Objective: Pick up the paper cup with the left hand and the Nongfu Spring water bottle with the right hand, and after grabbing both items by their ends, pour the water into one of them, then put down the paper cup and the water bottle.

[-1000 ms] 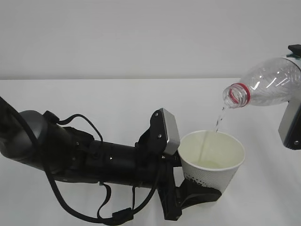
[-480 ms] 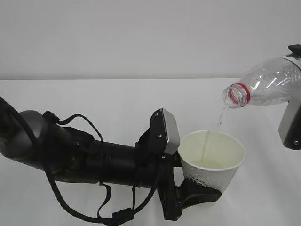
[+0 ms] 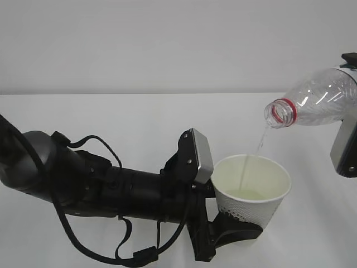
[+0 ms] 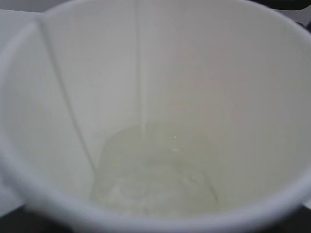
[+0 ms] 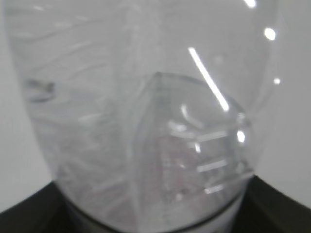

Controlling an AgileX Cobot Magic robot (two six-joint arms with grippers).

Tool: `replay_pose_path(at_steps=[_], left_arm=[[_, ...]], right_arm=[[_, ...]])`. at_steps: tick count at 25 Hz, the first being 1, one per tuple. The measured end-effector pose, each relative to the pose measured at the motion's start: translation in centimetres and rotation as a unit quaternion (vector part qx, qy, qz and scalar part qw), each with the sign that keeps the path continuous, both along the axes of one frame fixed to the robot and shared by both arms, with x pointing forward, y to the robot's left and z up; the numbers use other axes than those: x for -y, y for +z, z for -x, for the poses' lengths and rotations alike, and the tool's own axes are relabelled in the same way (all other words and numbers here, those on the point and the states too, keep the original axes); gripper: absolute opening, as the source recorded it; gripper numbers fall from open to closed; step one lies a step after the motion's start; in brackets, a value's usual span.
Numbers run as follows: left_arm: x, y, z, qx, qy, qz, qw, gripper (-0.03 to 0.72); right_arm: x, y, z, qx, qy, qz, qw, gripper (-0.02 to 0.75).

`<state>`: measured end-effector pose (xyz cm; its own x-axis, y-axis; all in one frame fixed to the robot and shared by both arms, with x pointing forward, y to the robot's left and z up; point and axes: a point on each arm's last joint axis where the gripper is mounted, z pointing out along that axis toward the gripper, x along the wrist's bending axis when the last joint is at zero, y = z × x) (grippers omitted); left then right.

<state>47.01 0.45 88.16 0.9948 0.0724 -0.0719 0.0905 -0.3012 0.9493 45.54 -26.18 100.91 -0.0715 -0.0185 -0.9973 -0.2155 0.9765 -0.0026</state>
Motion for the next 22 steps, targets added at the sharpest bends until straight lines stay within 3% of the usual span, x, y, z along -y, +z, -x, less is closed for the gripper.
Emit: replay_pose_path(at_steps=[22], left_arm=[[0.0, -0.01, -0.01, 0.0, 0.0, -0.001, 1.0, 0.519]], right_arm=[[0.0, 0.01, 0.0, 0.0, 0.0, 0.0, 1.0, 0.515]])
